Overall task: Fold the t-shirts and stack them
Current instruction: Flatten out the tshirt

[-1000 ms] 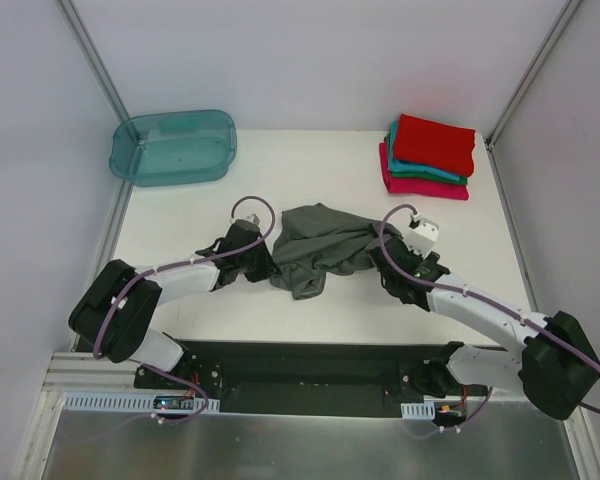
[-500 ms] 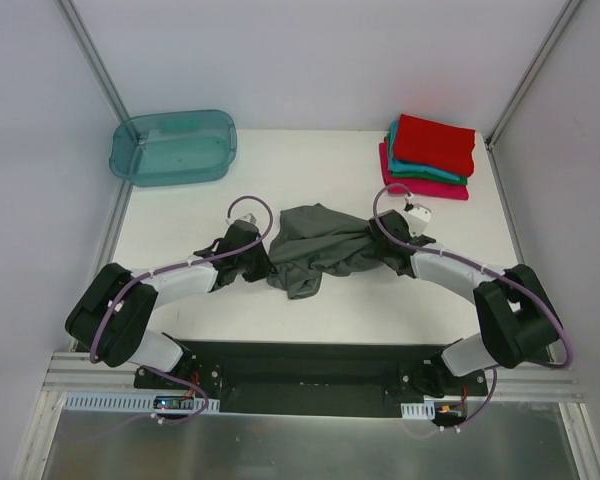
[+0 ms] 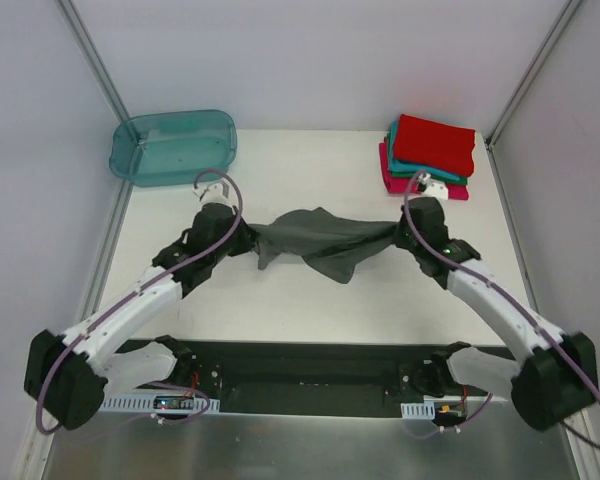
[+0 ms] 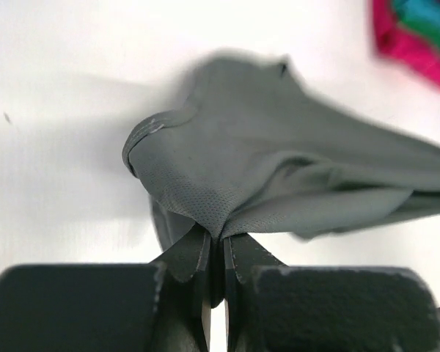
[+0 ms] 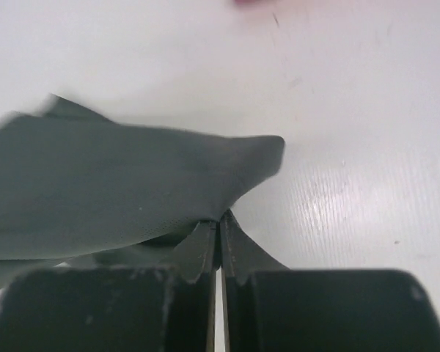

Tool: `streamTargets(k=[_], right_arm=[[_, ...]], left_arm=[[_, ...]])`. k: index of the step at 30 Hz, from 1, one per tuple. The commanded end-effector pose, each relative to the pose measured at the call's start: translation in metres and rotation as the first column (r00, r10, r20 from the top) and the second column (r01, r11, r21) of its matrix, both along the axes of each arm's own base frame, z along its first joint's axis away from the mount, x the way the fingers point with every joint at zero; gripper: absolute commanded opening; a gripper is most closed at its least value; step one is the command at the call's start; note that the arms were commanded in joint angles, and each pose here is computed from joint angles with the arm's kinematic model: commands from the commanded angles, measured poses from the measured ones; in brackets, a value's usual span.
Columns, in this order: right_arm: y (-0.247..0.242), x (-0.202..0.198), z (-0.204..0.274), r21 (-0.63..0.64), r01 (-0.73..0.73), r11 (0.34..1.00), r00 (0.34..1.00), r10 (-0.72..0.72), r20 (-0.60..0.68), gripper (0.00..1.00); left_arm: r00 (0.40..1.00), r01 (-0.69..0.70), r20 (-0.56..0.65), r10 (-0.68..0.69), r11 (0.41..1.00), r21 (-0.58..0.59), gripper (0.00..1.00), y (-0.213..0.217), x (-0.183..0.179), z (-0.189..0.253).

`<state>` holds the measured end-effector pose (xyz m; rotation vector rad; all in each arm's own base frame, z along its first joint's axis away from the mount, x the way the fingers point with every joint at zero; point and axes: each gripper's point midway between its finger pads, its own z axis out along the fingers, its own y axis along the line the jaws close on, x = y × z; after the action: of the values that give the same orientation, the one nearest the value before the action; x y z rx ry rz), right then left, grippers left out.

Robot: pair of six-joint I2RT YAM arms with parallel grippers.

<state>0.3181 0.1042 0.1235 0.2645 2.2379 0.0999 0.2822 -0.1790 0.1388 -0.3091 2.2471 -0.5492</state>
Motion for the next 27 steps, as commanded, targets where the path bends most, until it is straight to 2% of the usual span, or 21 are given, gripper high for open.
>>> streamTargets(k=[1, 6, 9, 12, 17, 20, 22, 24, 27], right_arm=[[0.002, -0.022, 0.106, -0.006, -0.19, 0.982, 0.95, 0.186, 0.25, 0.01], [0.014, -0.079, 0.188, 0.052, -0.391, 0.919, 0.853, 0.34, 0.396, 0.0], [0.018, -0.117, 0.227, 0.056, -0.501, 0.864, 0.785, 0.427, 0.449, 0.01], [0.022, -0.153, 0.263, 0.083, -0.591, 0.802, 0.723, 0.482, 0.496, 0.01], [0.031, -0.198, 0.307, 0.129, -0.704, 0.698, 0.629, 0.53, 0.569, 0.01], [0.035, -0.21, 0.315, 0.14, -0.741, 0.657, 0.594, 0.544, 0.593, 0.01], [0.032, -0.205, 0.312, 0.146, -0.717, 0.682, 0.618, 0.524, 0.585, 0.01], [0.021, -0.185, 0.301, 0.148, -0.633, 0.76, 0.694, 0.473, 0.543, 0.01], [0.001, -0.141, 0.268, 0.108, -0.45, 0.886, 0.829, 0.37, 0.419, 0.01]], left_arm=[[0.963, -0.04, 0.265, 0.037, 0.999, 0.004, 0.0, 0.025, 0.004, 0.099], [0.884, 0.014, 0.468, 0.015, 0.998, -0.06, 0.0, 0.04, -0.023, 0.2], [0.814, 0.065, 0.581, 0.013, 0.992, -0.112, 0.0, 0.051, -0.051, 0.256], [0.752, 0.133, 0.659, 0.007, 0.978, -0.161, 0.0, 0.057, -0.079, 0.295], [0.679, 0.25, 0.733, -0.05, 0.954, -0.167, 0.0, 0.057, -0.114, 0.326], [0.674, 0.238, 0.738, -0.036, 0.956, -0.171, 0.0, 0.063, -0.119, 0.325], [0.693, 0.194, 0.721, -0.005, 0.964, -0.18, 0.0, 0.068, -0.114, 0.316], [0.714, 0.169, 0.7, -0.001, 0.97, -0.172, 0.0, 0.067, -0.106, 0.304], [0.781, 0.127, 0.624, -0.006, 0.981, -0.149, 0.0, 0.059, -0.083, 0.272]])
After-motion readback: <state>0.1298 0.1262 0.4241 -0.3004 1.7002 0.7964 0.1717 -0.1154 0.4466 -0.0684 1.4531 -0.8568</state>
